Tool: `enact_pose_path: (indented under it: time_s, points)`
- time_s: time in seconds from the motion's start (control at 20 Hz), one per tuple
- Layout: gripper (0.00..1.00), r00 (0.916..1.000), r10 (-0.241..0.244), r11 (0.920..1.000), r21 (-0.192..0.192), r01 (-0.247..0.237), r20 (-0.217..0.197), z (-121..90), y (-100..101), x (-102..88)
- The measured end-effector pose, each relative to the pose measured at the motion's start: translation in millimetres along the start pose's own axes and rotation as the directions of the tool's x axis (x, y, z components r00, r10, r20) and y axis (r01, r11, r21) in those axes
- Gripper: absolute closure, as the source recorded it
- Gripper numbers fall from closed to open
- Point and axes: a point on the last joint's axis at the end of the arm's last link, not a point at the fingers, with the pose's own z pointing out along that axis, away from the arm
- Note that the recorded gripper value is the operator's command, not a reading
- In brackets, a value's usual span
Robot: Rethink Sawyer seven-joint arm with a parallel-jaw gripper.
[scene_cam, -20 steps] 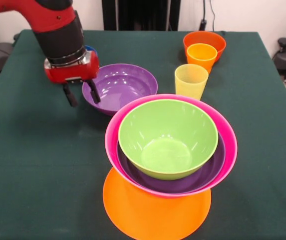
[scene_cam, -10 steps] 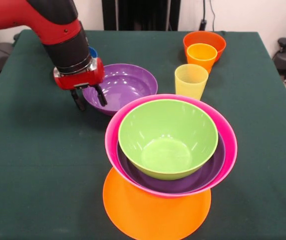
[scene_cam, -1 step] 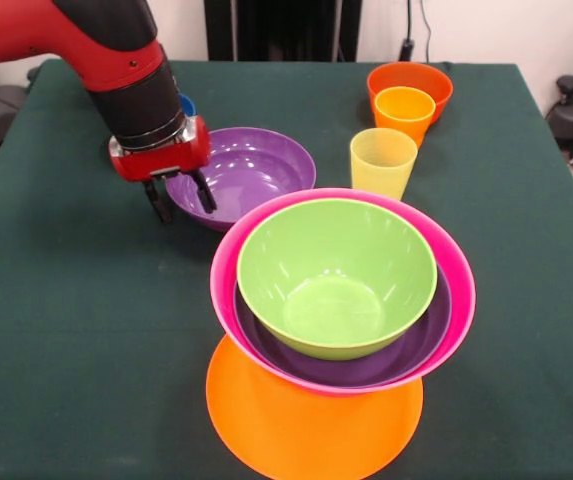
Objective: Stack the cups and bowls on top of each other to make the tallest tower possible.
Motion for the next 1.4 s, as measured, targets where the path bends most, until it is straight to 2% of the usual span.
enact_pose_path:
  time_s: [0.05,0.1,0.7,0.95,1.4]
  points:
    - [0.00,1.0000,0.000,1.0000,0.000,0.000,0.000,0.0,-0.1,0.0]
    - [1.00,1.0000,-0.004,1.0000,0.003,0.004,-0.001,0.7,0.0,0.7]
    - [1.00,0.9996,-0.029,0.9995,0.014,0.029,-0.003,-3.4,6.6,-4.7]
    - [1.00,0.9984,-0.057,0.9978,0.034,0.057,0.001,-11.7,14.8,-11.6]
    - [1.00,0.9941,-0.109,0.9918,0.067,0.109,-0.004,-55.1,42.3,-15.4]
